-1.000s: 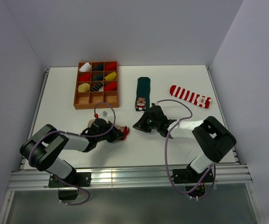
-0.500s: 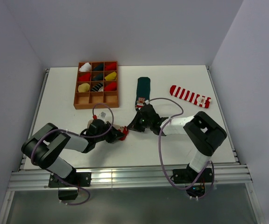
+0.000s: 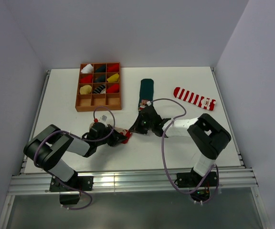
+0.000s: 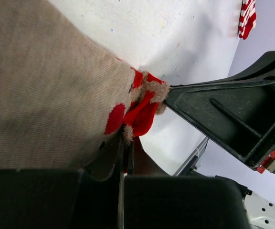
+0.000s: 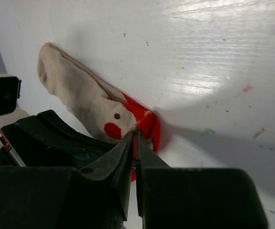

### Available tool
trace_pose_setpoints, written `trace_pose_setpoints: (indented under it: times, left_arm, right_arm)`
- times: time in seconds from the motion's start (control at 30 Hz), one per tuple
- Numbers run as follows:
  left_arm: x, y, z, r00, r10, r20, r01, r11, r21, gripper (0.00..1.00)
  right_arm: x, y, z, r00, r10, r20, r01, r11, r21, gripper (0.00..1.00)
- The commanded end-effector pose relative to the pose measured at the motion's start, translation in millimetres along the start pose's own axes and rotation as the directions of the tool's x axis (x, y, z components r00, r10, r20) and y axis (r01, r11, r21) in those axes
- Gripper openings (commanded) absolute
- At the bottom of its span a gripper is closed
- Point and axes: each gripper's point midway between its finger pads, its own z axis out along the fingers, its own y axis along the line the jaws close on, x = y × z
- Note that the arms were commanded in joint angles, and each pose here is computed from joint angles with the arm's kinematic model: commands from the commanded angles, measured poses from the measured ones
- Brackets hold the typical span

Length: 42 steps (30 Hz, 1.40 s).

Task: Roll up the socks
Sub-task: Roll the sock at the center of the board.

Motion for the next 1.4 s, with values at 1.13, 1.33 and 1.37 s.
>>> trace_pose_setpoints:
  times: [1.13, 1.33, 1.37]
  left_arm:
    - [5.5, 40.6, -4.9, 0.994, -0.107, -0.009, 0.106, 0.991, -0.082, 0.0]
    - [6.1, 41.7, -3.8, 0.994, -0.109, -0.013, 0.107, 0.99, -0.087, 0.0]
    - [6.2, 41.8, -4.2, 0.994, -0.109, -0.013, 0.107, 0.99, -0.087, 0.0]
  right_arm:
    - [8.9, 2.1, 2.6, 1.0, -0.016, -0.011, 0.016, 0.999, -0.038, 0.22]
    - [9.2, 6.2, 3.8, 1.0, -0.025, -0.018, 0.024, 0.998, -0.056, 0.24]
    - [7.9, 8.6, 3.6, 1.0, -0.027, -0.013, 0.026, 0.998, -0.064, 0.24]
